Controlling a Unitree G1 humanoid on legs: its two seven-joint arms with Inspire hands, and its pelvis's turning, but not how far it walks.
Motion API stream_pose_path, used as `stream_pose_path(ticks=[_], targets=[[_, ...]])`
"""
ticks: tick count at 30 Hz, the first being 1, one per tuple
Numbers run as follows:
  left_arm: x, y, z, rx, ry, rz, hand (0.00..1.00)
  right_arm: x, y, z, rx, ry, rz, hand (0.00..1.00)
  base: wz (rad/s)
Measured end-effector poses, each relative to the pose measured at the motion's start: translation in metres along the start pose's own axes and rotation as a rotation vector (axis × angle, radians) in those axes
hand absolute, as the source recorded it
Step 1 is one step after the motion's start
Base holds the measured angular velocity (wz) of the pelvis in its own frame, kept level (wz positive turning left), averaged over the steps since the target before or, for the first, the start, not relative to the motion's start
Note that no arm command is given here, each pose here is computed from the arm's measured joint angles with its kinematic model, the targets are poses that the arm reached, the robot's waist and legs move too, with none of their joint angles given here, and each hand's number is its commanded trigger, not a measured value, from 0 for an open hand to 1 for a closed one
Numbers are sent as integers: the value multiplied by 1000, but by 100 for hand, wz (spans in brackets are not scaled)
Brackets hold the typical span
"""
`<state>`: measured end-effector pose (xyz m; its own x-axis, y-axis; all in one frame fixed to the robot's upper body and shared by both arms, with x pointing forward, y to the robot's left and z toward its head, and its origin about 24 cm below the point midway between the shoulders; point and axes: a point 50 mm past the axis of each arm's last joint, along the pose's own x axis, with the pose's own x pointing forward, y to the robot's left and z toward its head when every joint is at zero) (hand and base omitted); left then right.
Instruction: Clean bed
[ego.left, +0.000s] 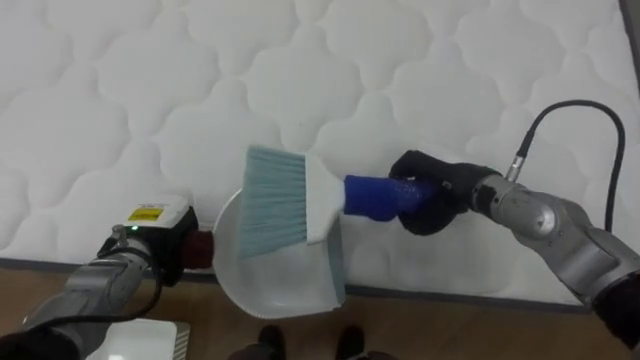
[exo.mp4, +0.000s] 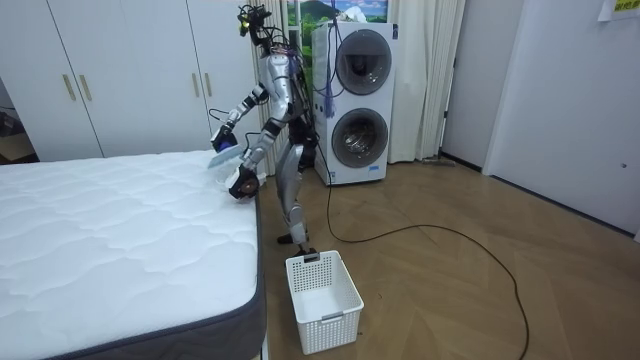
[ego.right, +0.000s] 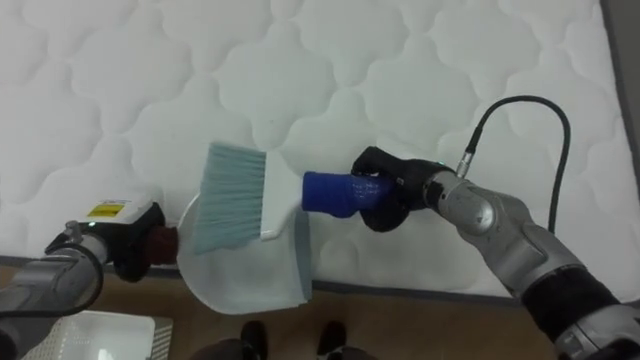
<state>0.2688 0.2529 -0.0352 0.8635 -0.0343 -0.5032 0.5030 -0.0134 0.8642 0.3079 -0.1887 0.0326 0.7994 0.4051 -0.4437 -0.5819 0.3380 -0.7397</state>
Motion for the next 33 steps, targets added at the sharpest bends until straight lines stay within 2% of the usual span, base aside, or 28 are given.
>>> stream_pose_path(ticks=[12, 18, 20, 21, 22, 24, 25, 26, 27, 28, 29, 30, 33], targets=[[0, -4, 3, -11, -3, -8, 100, -3, 10, -8, 25, 20, 23, 100, 0], [2, -5, 10, -26, -23, 14, 100, -5, 11, -23, 203, 51, -15, 99, 2], [1, -5, 11, -43, -31, 30, 100, -5, 7, -30, 310, 62, -94, 98, 0], [1, -5, 11, -48, -32, 38, 100, -5, 7, -32, 342, 66, -118, 92, -5], [0, -6, 12, -64, -30, 55, 100, -4, 5, -36, 400, 77, -168, 77, 0], [-1, -10, 12, -95, -17, 78, 100, -6, 4, -42, 488, 93, -242, 76, 2], [-3, -15, 13, -113, -13, 86, 100, -10, 5, -47, 543, 106, -294, 71, 3], [-4, -19, 13, -128, -6, 92, 100, -13, 6, -53, 590, 124, -343, 57, 3], [-5, -21, 13, -132, -1, 94, 100, -15, 6, -56, 612, 136, -363, 51, 5], [-6, -24, 14, -129, -1, 96, 100, -21, 10, -66, 671, 169, -406, 29, 11], [-6, -26, 16, -134, -1, 102, 100, -27, 13, -75, 725, 203, -446, 22, 13], [-7, -27, 16, -138, -1, 105, 100, -31, 13, -79, 745, 214, -469, 0, 7], [-11, -30, 16, -186, 18, 131, 100, -42, 7, -90, 870, 229, -593, 0, 0]])
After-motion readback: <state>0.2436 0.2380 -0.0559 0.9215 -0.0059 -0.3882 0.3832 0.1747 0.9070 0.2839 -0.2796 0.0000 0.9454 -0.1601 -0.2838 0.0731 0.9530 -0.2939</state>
